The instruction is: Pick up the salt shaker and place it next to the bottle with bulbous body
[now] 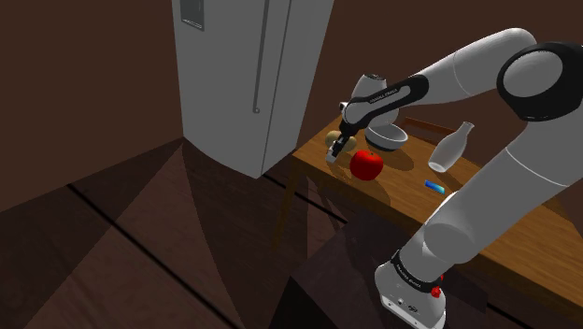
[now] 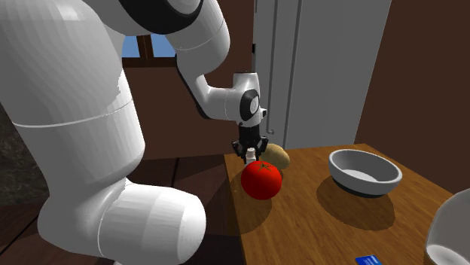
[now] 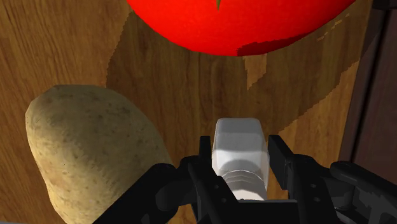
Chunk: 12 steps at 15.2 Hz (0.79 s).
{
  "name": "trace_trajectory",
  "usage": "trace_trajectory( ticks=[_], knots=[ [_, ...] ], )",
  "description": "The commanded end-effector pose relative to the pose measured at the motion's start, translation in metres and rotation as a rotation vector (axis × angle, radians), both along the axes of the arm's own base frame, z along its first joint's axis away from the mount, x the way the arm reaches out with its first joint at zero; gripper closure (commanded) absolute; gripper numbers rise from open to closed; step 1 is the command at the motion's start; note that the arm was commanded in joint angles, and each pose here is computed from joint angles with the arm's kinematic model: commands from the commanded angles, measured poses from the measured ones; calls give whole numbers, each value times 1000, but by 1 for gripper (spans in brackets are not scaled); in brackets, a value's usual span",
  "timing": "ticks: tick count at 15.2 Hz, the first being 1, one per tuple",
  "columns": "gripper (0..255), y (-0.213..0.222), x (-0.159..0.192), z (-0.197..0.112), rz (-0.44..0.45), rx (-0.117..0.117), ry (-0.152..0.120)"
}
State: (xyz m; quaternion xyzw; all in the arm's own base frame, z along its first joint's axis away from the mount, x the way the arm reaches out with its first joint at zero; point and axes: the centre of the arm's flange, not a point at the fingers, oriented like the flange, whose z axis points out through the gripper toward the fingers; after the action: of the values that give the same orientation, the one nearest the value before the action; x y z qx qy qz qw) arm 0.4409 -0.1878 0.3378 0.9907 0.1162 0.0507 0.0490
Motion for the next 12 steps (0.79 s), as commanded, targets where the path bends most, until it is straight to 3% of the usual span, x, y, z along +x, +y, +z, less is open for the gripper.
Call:
trace_trajectory(
  ticks=[1,7,12],
  knots=[
    [255,0,0,0,0,0,0],
    [255,0,0,0,0,0,0],
    [255,0,0,26,0,0,0]
  ],
)
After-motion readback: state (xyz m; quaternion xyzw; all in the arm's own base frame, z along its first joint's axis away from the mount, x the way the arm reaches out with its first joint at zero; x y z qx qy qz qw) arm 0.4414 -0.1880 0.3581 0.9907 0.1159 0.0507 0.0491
